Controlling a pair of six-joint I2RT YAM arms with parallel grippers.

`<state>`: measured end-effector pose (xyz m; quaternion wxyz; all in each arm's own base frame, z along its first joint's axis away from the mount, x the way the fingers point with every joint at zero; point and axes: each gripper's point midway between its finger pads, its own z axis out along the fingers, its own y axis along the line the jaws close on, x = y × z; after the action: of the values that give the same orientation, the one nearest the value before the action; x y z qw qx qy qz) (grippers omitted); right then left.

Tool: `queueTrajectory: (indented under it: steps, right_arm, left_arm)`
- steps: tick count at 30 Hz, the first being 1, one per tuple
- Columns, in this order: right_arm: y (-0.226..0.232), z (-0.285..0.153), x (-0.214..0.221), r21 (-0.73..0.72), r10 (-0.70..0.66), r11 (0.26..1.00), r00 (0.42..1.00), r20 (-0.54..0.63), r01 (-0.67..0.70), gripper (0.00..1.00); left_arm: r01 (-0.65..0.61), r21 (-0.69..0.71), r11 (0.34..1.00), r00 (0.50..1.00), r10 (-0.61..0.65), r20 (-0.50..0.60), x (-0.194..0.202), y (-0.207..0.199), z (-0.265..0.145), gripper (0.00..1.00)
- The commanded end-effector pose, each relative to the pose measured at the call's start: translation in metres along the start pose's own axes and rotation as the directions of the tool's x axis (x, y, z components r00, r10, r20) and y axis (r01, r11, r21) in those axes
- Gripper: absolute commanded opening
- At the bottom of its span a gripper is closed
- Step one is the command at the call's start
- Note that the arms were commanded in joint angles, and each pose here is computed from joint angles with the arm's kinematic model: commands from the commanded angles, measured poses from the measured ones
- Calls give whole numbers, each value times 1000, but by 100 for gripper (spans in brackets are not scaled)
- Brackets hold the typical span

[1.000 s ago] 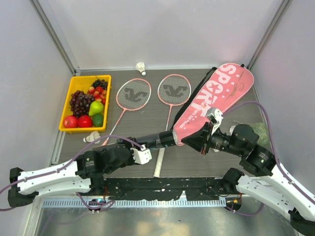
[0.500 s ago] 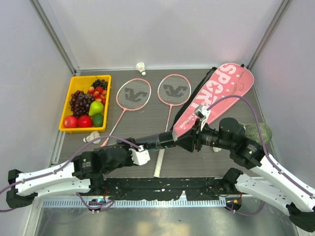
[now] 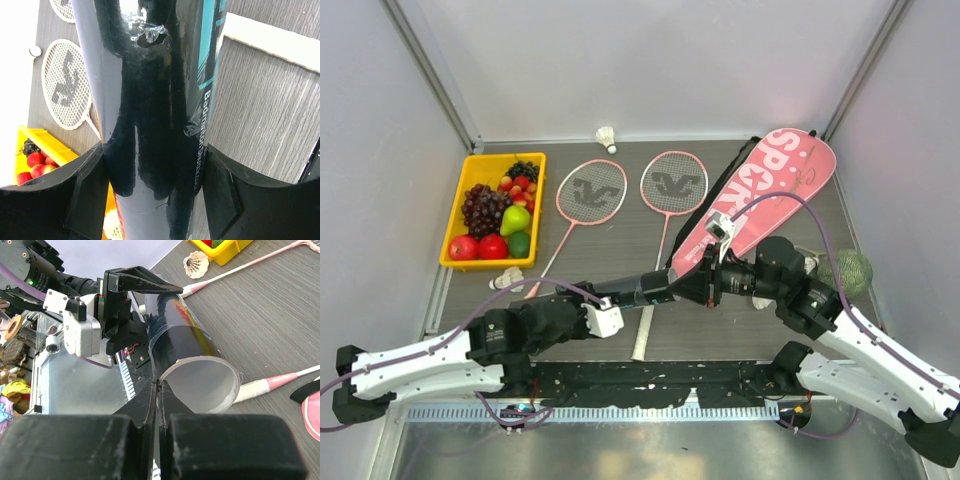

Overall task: Pack up the badminton gear
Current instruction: Open the lid of the shuttle tube.

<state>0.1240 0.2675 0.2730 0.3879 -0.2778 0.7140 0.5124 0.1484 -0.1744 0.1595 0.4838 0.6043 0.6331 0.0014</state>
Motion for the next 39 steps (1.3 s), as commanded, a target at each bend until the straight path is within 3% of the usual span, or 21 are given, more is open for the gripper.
queueTrajectory:
  steps: [1, 4, 7, 15, 22, 29, 34, 39]
  right_arm:
    - [10, -2, -13, -46, -17, 999, 998, 59, 19, 5]
    - [16, -14, -17, -107, -11, 994, 996, 87, 21, 5]
    - [43, -31, -32, -294, 30, 956, 990, 137, 12, 5]
    - [45, -45, -26, -271, -11, 962, 993, 120, 43, 5]
    - [39, -52, -29, -182, -45, 981, 992, 118, 67, 5]
    - [39, -62, -53, -89, -80, 991, 977, 199, 99, 5]
    - [29, -71, -76, 45, -109, 994, 961, 254, 101, 5]
    - [-5, -59, -82, 173, -98, 983, 968, 232, 58, 5]
  left_arm:
    - [19, -39, 999, 996, -16, 92, -20, 11, -4, 0]
    - [-9, -59, 998, 998, 12, 62, -11, 11, -1, 0]
    - [-39, -78, 996, 999, 41, 30, -3, 12, 2, 0]
    - [-37, -94, 995, 997, 43, 58, -8, 15, 3, 0]
    - [-16, -101, 995, 997, 24, 74, -10, 17, 0, 0]
    - [16, -205, 979, 1000, -11, 25, -4, 36, -4, 0]
    - [144, -304, 942, 989, -144, 21, -7, 56, -13, 0]
    - [315, -430, 846, 938, -346, 6, -4, 90, -36, 0]
